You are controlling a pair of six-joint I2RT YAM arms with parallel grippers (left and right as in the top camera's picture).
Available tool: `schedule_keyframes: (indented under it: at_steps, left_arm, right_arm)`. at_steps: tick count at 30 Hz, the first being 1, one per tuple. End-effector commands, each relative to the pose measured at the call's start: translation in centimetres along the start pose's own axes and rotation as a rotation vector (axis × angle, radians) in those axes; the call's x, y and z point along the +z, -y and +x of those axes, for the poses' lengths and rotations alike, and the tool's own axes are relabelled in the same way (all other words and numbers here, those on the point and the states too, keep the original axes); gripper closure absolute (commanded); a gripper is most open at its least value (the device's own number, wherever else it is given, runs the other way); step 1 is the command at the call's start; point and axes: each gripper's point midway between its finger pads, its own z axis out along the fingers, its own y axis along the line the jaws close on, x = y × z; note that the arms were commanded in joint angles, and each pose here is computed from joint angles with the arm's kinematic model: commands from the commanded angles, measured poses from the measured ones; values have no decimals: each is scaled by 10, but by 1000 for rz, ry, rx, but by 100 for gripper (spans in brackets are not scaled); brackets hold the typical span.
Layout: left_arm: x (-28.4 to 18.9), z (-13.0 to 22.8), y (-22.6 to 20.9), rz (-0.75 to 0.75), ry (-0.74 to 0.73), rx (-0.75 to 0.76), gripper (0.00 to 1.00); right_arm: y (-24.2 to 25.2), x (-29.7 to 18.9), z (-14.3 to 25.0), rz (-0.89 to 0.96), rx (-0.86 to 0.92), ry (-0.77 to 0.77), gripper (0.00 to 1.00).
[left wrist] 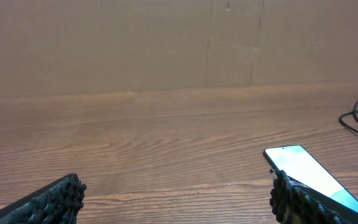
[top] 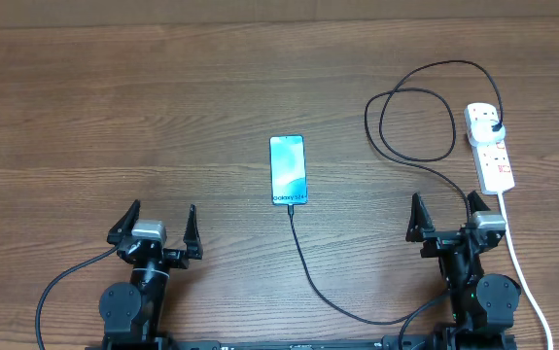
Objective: Plug charger to phone and switch on socket
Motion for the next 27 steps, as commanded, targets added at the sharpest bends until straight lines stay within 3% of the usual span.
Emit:
schedule_keyframes:
  at_steps: [1,27]
  left_arm:
    - [0,1,-2,-11,-1,22,0]
    - [0,1,-2,-11,-1,22,0]
  right_arm:
    - [1,0,2,6,-46,4,0]
    - [-1,0,1,-4,-43,8,0]
